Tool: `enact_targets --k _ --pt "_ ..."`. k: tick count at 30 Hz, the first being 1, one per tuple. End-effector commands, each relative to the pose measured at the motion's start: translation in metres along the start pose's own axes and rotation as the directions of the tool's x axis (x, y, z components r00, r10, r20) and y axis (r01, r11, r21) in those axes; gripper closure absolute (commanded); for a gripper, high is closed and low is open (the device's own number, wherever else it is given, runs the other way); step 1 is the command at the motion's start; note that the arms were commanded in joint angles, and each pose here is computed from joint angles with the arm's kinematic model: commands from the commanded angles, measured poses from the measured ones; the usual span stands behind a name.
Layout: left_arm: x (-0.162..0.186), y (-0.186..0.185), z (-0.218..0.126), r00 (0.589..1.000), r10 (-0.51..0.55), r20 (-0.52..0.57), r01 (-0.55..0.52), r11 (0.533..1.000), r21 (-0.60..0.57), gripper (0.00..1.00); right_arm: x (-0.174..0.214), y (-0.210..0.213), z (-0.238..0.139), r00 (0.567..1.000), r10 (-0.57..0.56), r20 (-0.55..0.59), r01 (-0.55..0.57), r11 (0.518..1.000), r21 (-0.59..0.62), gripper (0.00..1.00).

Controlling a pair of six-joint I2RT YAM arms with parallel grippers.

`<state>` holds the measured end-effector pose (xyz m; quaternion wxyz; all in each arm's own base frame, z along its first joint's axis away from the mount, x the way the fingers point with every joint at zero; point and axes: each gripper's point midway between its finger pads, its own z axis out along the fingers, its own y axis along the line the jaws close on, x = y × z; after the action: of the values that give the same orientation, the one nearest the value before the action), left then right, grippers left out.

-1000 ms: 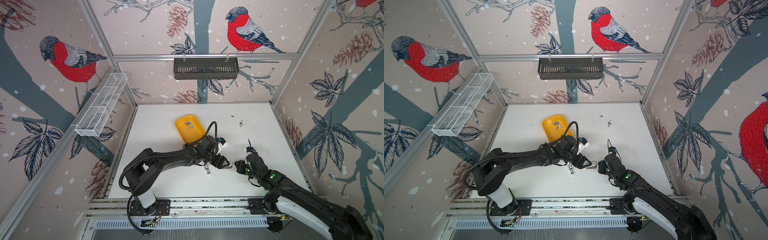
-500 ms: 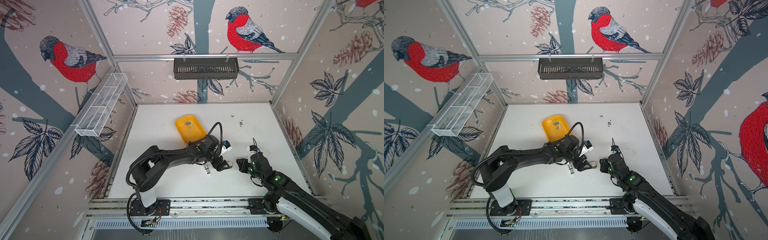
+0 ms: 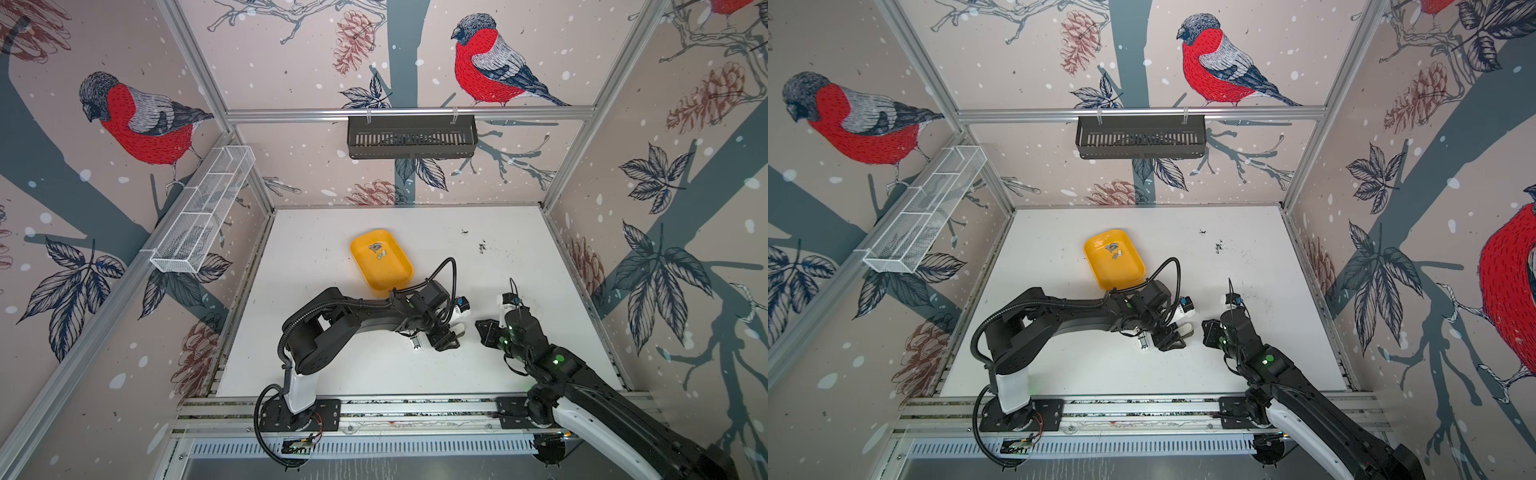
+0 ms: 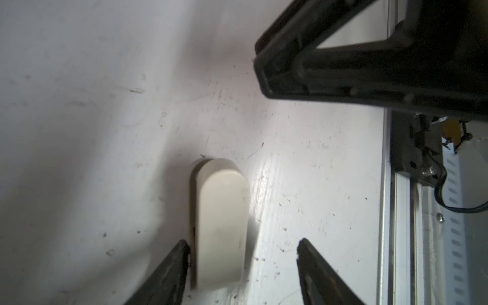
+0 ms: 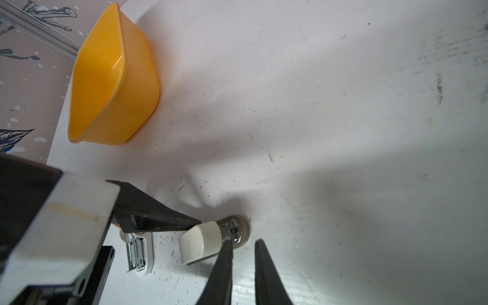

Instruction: Load the staples into the stapler

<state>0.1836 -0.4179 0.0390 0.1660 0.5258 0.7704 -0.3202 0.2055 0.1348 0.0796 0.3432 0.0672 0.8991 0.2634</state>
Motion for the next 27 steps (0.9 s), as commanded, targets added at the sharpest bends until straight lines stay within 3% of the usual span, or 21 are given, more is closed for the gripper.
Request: enact_targets --k 1,9,20,27 --pt "0.006 0.007 0.002 1.000 0.009 -0.020 -0.010 0.998 -0.054 0.38 -0.001 0.002 0.000 1.000 -0.005 0.004 0.005 1.000 -0.012 0.82" --pt "0.008 0.017 0.002 1.000 -0.010 -0.012 0.008 0.982 -0.186 0.47 0.002 0.000 0.002 1.000 0.001 -0.001 -0.001 1.000 -0.008 0.82" --pt "0.019 0.012 0.010 0.998 0.008 -0.061 -0.023 0.969 -0.247 0.59 0.004 -0.002 0.002 1.000 0.011 -0.003 -0.011 1.000 -0.012 0.82" --pt "0.019 0.015 0.005 0.998 0.002 -0.058 -0.018 0.957 -0.289 0.70 0.002 0.010 0.002 0.998 0.058 -0.010 -0.059 0.994 -0.089 0.80"
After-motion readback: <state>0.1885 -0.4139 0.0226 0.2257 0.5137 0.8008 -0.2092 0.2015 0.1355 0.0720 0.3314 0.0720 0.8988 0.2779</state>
